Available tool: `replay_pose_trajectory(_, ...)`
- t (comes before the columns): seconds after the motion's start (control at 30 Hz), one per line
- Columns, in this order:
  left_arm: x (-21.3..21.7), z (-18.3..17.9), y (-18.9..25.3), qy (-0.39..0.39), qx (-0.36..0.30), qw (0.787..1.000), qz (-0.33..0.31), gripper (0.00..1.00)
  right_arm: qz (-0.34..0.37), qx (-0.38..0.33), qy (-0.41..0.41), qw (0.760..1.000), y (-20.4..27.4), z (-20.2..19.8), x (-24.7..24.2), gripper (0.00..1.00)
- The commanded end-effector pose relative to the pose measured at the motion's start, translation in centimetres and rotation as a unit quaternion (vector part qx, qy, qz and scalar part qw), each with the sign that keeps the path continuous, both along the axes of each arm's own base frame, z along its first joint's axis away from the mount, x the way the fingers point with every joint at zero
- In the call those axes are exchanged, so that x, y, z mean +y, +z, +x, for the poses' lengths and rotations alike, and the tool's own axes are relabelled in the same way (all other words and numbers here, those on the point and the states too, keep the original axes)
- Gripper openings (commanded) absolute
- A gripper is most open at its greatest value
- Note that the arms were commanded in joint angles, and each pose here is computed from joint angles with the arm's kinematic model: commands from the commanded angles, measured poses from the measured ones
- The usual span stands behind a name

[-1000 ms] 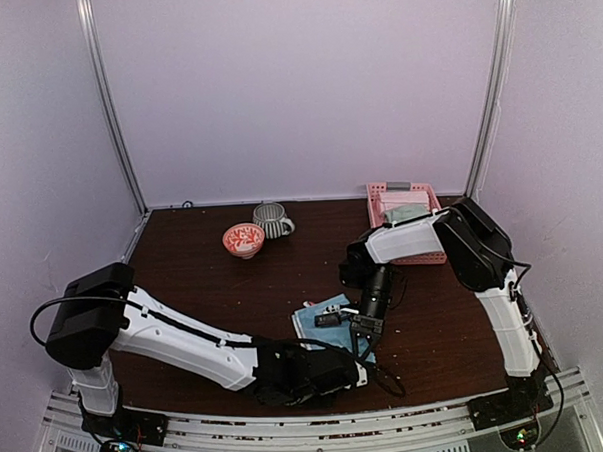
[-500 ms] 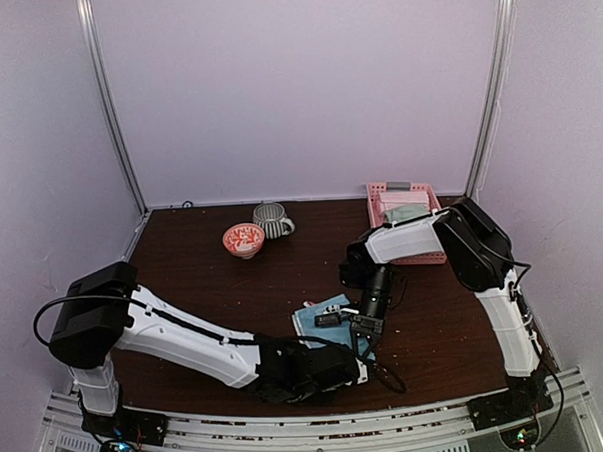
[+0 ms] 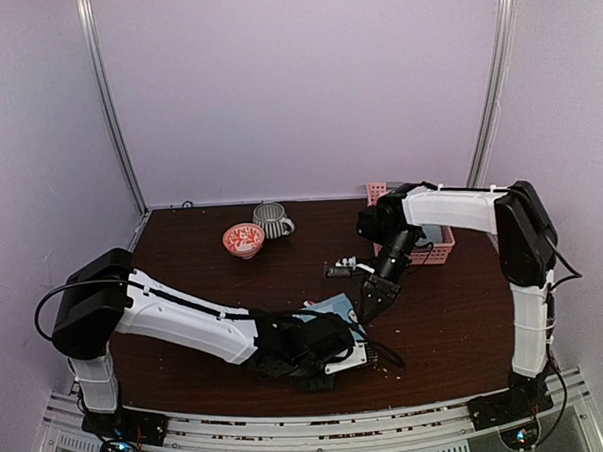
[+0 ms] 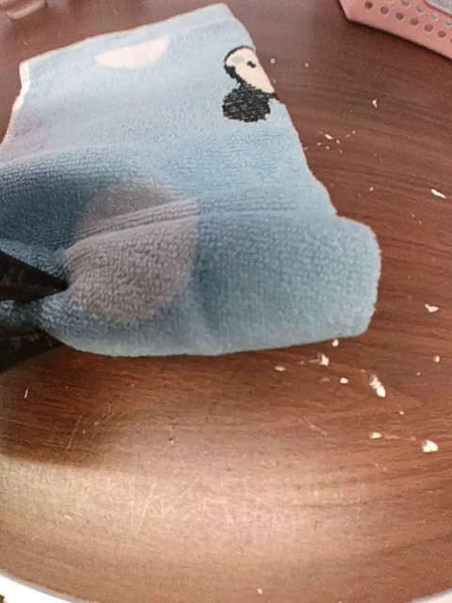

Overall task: Roll the towels
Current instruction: Roll the towel at the center of the board.

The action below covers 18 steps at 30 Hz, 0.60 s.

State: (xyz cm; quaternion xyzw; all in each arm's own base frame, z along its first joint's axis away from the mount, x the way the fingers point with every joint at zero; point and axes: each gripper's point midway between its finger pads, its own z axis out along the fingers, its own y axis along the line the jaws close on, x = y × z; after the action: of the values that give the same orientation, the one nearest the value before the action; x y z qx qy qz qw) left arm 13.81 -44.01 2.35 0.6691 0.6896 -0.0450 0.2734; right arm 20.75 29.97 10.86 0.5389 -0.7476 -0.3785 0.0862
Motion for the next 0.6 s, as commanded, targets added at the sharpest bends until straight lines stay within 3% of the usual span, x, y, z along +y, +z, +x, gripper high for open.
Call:
replay_pose_trajectory(0.0,1.5,-3.3,-2.0,-0.022,0.173,0.985,0.012,0.04,0.066,-0.086,-0.045,0.993,6.0,3.1,-1.8,0.25)
replay_pose_trajectory(0.1,0.8,-3.5,-0.8,-0.022,0.257,0.966,-0.023,0.03,0.11,-0.144,-0.084,0.98,9.1,4.8,-3.6,0.24)
replay_pose_trajectory(0.23,0.5,-3.9,0.4,-0.017,0.398,0.915,-0.069,0.02,0.153,-0.226,-0.135,0.952,11.8,5.3,-6.0,0.24)
replay_pose_trajectory(0.47,0.0,-3.6,1.1,0.008,0.56,0.823,-0.101,0.02,0.193,-0.306,-0.062,0.93,11.7,-0.3,-7.9,0.29)
replay_pose_trajectory(0.57,-0.1,-2.9,0.9,0.028,0.592,0.798,-0.108,0.01,0.175,-0.333,-0.012,0.927,9.6,-2.4,-7.9,0.3)
